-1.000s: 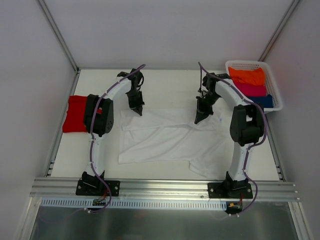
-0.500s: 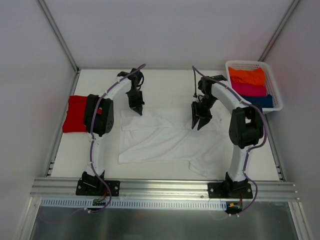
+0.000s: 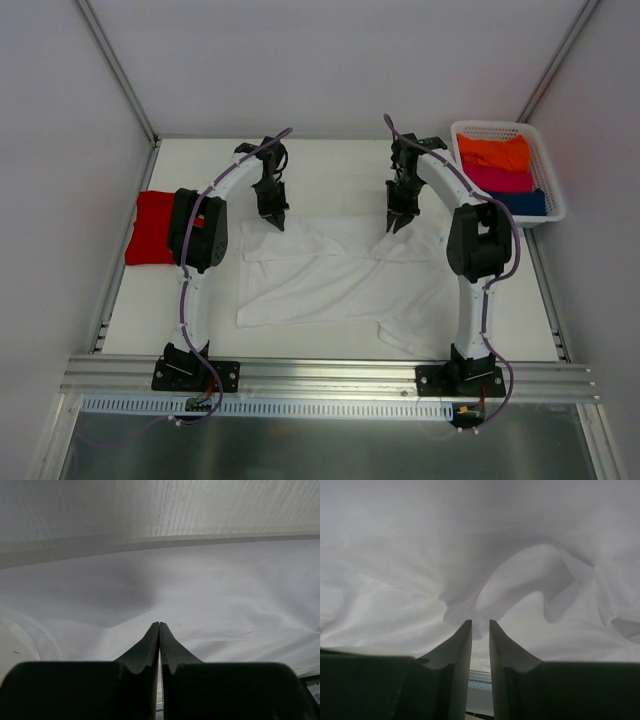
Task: Fold and stack the t-shirts
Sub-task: Fold the flattened tshirt in 1/3 of the way
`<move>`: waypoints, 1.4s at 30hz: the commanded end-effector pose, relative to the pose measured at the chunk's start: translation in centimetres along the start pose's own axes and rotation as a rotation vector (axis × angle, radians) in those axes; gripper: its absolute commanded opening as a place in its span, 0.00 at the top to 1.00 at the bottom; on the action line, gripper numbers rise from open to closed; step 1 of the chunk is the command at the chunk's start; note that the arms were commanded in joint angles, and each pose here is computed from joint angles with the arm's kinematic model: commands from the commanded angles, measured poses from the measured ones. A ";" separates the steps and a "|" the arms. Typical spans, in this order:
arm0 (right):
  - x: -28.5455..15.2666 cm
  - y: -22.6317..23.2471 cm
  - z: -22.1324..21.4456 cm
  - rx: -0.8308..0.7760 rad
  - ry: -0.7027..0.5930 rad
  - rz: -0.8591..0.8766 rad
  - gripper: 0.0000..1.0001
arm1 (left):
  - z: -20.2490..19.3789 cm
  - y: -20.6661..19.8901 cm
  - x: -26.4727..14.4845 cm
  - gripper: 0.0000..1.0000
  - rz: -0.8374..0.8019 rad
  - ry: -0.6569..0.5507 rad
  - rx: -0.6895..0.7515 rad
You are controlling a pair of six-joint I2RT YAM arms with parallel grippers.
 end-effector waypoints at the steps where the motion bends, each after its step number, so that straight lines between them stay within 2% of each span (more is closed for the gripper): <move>1: 1.4 -0.3 1.1 0.041 0.019 -0.024 0.78 | -0.2 0.3 -0.9 1.00 -0.011 0.011 0.019; 7: 3.5 -0.3 2.6 0.049 0.026 -0.019 0.84 | 0.0 0.6 -1.1 1.00 -0.007 0.007 0.018; 12: 1.8 0.4 4.6 0.052 -0.061 0.006 0.86 | 0.2 0.7 -1.1 1.00 -0.008 0.007 0.017; 17: -0.1 0.7 5.5 0.065 -0.114 0.032 0.78 | 0.0 0.9 -0.7 1.00 -0.006 0.020 0.013; 25: 4.1 0.4 3.5 0.063 0.023 0.042 0.84 | 0.5 0.6 -0.7 1.00 -0.018 0.016 0.013; 42: 5.9 0.2 1.5 0.039 0.108 0.061 0.94 | 1.2 0.7 -0.5 1.00 -0.026 0.014 -0.002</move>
Point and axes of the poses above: each gripper's point midway between its finger pads, its own x axis out along the fingers, its own y axis along the line the jaws close on, z = x × y, the point moved 3 cm from there along -x, back along the fingers, and after that the axes turned 11 degrees about -x, right-handed, at the moved point
